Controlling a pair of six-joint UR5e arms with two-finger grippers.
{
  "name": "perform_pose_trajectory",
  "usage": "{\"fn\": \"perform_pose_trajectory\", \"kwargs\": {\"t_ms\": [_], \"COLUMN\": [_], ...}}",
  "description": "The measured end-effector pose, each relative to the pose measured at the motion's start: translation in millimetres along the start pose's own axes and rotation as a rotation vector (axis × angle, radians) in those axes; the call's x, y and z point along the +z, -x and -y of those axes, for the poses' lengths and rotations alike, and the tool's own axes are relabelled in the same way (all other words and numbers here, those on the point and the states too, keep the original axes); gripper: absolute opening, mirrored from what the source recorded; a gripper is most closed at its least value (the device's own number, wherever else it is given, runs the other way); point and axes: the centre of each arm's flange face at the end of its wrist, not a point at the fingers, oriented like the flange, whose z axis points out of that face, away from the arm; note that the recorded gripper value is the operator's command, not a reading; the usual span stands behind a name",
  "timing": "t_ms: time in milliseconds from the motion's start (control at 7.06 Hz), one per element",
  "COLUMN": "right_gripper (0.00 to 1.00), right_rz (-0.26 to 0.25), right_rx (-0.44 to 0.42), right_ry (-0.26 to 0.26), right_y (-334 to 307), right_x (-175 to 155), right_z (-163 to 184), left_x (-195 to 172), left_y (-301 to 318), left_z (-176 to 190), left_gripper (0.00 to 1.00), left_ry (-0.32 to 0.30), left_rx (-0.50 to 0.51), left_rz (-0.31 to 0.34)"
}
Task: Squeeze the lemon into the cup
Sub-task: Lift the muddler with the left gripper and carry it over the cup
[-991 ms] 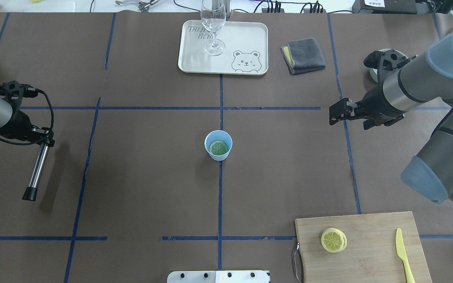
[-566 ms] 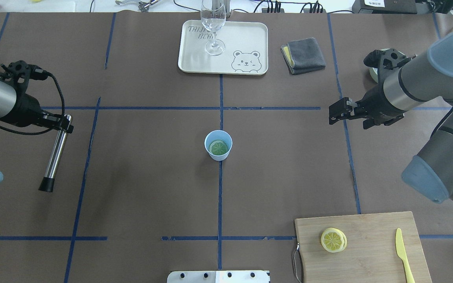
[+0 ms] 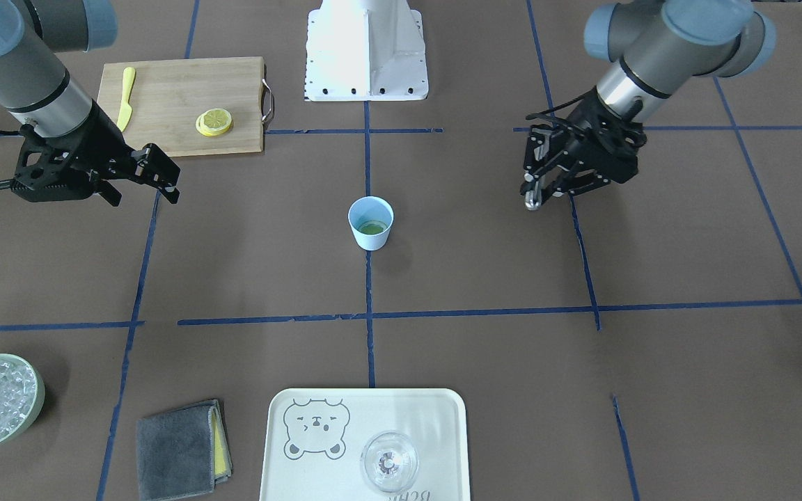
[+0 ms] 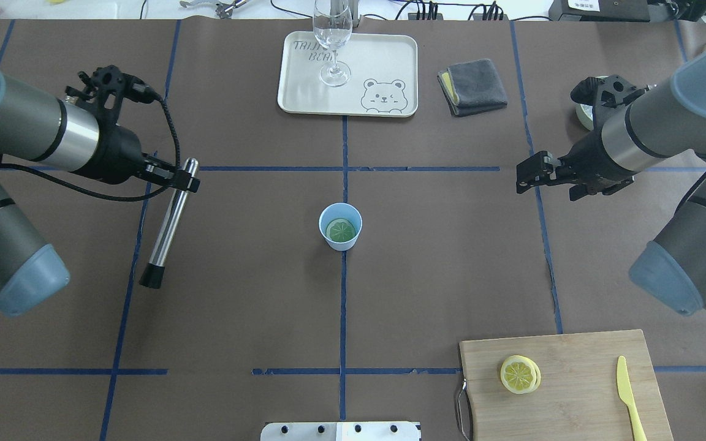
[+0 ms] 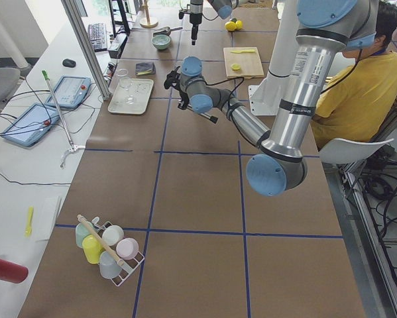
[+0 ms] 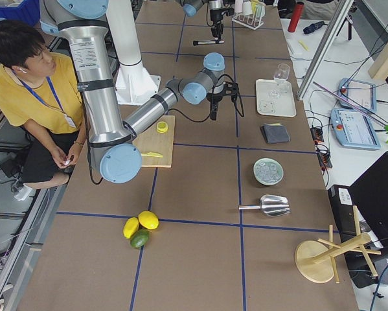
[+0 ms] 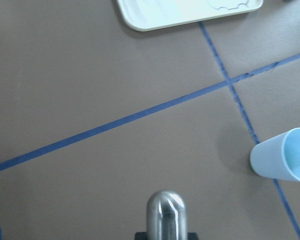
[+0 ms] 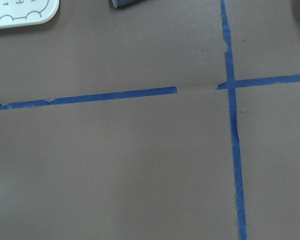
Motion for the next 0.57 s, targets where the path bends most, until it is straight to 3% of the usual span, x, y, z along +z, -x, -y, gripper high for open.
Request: {"fn": "perform_pose_trajectory", "kwargs": {"t_ms": [283,566], "right_gripper": [1.0,1.0], "right_rz": [-0.01,-0.015], "right_rx": [0.017,0.046], "right_ry": [-0.007,0.006], "right_y": [-12.8,-35.6], "right_x": [-3.4,-9.2], "right_z": [4.9,6.4], "left_x": [-13.1,-28.5], "left_y": [-55.6,-83.7], "left_z": [32.6,51.6], "left_gripper": [0.0,0.0], "left_ry": [-0.117,-0.351], "left_rx": [0.082,0.145], "left_rz": [-0.052,-0.032]}}
